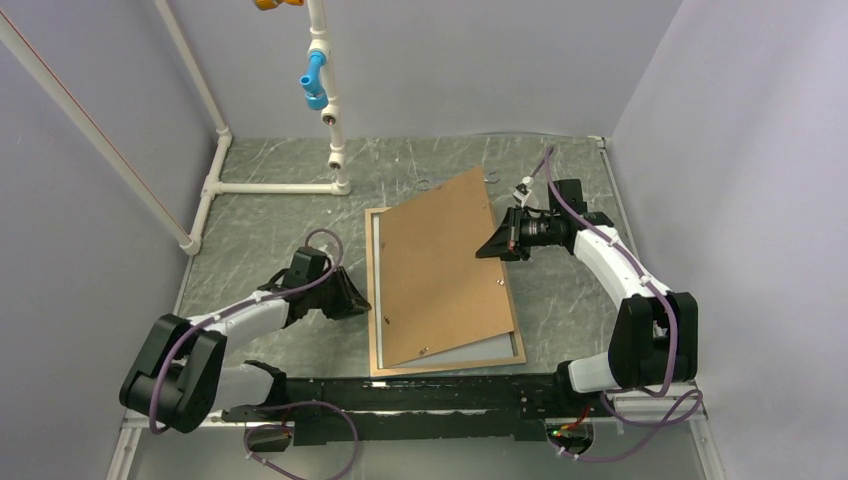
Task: Put the photo into the frame
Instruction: Place the photo frame item in the photo frame.
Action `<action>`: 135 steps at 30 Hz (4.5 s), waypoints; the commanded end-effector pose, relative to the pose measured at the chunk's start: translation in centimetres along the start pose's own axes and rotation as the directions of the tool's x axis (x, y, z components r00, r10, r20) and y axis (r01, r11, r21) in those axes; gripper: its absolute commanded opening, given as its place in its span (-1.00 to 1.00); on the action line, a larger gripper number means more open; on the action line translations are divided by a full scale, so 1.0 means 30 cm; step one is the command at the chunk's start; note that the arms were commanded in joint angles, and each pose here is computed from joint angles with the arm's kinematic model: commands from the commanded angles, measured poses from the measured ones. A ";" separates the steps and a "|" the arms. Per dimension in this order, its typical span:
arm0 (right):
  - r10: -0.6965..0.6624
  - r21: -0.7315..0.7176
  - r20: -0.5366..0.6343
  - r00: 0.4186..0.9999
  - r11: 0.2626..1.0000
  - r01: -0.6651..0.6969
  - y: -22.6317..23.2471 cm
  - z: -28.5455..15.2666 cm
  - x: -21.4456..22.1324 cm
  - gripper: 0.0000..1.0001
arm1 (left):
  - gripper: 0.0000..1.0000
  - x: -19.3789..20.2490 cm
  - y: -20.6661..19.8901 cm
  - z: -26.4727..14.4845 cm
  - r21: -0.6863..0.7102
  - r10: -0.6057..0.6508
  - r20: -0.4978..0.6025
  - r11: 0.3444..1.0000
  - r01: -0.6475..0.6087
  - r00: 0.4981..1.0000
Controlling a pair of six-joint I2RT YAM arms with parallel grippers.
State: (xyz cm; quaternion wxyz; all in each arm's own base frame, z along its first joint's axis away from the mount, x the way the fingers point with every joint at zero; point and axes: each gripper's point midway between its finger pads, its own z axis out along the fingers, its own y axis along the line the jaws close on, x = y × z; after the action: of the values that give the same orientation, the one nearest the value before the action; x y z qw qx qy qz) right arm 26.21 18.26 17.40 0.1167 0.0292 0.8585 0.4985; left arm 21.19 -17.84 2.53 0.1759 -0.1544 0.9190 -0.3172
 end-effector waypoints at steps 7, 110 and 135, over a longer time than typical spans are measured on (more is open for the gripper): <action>-0.089 -0.058 0.027 0.996 0.994 0.090 0.046 0.018 -0.063 -1.00 | -0.45 0.021 0.077 0.035 -0.100 0.000 -0.045 0.995 -0.005 0.999; -0.222 0.536 -0.176 0.959 0.795 0.282 -0.241 0.219 0.123 0.99 | 0.99 -0.086 -0.308 -0.277 -0.037 0.317 0.093 0.949 -0.314 0.944; -0.280 0.722 -0.163 0.946 0.619 0.308 -0.303 0.153 0.107 0.99 | 0.99 -0.084 -0.139 -0.240 -0.329 0.293 0.026 0.905 -0.268 0.956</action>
State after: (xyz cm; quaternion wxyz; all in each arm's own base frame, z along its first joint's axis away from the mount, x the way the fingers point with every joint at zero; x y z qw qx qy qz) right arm 23.78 17.97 4.92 0.1219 -0.0868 0.9862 0.0712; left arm 20.72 -16.10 11.53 0.2247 -0.0528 0.9636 -0.1349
